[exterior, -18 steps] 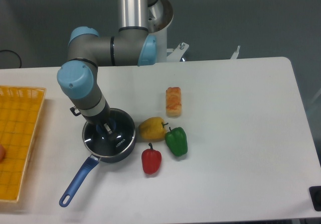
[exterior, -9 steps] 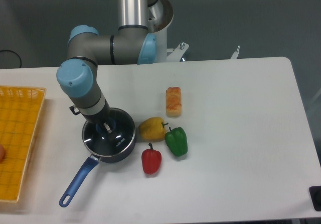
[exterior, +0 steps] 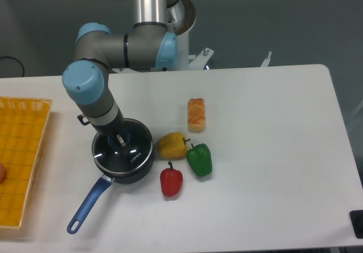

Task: Open the lid
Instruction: 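Lift the glass lid off the saucepan and carry it toward the peppers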

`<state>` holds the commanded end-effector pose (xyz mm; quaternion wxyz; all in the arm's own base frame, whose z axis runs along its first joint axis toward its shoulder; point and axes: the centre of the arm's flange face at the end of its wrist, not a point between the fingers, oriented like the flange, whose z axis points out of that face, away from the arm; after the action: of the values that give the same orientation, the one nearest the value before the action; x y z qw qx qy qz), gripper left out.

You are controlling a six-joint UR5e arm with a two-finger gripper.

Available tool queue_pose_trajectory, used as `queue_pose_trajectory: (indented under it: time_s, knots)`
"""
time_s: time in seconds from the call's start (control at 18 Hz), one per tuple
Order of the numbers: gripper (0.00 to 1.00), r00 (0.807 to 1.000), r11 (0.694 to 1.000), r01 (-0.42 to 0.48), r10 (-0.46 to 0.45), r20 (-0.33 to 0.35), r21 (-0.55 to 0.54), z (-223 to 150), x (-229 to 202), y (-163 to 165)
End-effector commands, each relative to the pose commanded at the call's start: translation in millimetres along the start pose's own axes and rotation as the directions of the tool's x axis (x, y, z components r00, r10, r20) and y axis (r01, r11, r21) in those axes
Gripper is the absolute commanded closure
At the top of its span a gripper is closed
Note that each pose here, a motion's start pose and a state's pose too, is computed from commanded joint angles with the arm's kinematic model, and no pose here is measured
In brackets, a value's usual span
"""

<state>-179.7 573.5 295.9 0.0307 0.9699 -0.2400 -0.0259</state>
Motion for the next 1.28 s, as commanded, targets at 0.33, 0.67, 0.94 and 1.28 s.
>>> queue_pose_trajectory:
  time_s: [0.33, 0.67, 0.94, 1.28]
  knots:
    - [0.33, 0.999, 0.999, 0.053, -0.053, 0.005, 0.004, -14.5, -18.2, 29.2]
    - [0.33, 0.998, 0.998, 0.058, -0.058, 0.012, 0.01, -21.0, -45.7, 66.5]
    - [0.33, 0.998, 0.998, 0.064, -0.064, -0.009, 0.03, -23.5, -67.2, 101.8]
    - [0.33, 0.998, 0.998, 0.059, -0.058, -0.021, 0.026, -21.5, -90.7, 145.8]
